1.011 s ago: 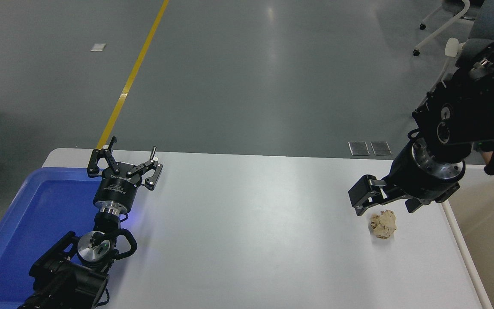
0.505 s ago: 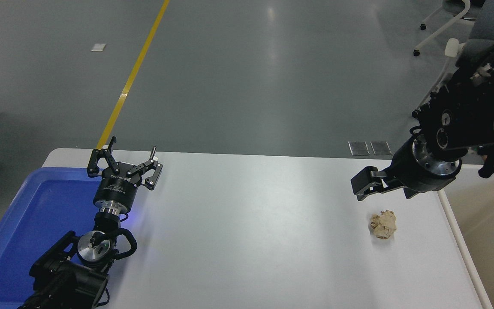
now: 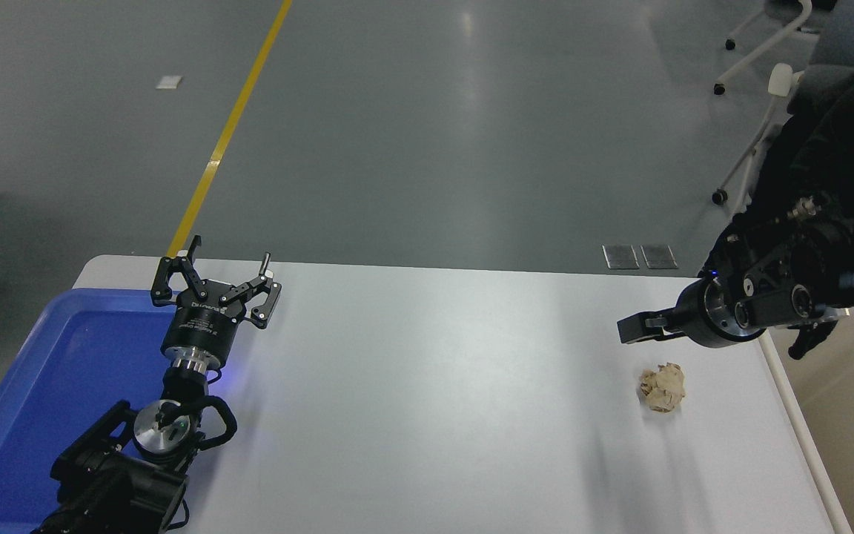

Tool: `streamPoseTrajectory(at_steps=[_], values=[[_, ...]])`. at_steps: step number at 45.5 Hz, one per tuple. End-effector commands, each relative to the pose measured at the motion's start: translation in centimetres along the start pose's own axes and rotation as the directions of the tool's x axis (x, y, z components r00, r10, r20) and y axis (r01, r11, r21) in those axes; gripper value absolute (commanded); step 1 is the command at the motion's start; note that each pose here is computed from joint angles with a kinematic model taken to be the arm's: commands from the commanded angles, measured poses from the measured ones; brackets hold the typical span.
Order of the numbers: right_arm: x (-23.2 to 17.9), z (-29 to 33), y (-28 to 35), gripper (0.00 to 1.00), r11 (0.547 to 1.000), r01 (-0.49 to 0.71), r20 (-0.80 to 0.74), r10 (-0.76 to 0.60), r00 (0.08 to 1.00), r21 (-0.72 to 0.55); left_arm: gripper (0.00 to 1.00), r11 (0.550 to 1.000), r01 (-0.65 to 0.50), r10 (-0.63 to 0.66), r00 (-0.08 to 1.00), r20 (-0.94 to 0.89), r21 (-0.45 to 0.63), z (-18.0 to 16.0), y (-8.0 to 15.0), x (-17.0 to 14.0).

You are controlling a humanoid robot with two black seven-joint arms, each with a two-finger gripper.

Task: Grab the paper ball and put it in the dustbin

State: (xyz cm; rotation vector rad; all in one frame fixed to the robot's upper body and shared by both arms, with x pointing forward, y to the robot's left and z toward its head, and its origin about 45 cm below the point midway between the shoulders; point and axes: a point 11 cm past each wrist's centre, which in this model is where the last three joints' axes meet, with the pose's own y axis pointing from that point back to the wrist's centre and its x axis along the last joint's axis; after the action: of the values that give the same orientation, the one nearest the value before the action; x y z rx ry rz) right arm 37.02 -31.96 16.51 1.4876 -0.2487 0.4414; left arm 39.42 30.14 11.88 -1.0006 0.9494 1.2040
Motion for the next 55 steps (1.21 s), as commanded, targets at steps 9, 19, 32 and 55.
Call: streamPoseTrajectory(at_steps=[9,19,32,55], values=[[-3.4,2.7,-7.1,1.00,0.994,-0.100,0.045,0.102,0.994,-0.035,0.99,1.000,0.001,-0.001,1.000,0.000,0.000,0.0,0.0,0.0],[-4.9,2.6,-7.8,1.00,0.997,-0.076,0.063,0.078,0.995,-0.031,0.99,1.000,0.000,0.000,1.000,0.000,0.000,0.0,0.0,0.0],[-5.9,3.0,-8.5,1.00,0.997,-0.069,0.064,0.072,0.995,-0.041,0.99,1.000,0.000,0.000,1.000,0.000,0.000,0.0,0.0,0.0],[-7.7,3.4,-9.4,0.99,0.997,-0.050,0.074,0.054,0.996,-0.055,0.99,1.000,0.001,-0.001,1.000,0.000,0.000,0.0,0.0,0.0]])
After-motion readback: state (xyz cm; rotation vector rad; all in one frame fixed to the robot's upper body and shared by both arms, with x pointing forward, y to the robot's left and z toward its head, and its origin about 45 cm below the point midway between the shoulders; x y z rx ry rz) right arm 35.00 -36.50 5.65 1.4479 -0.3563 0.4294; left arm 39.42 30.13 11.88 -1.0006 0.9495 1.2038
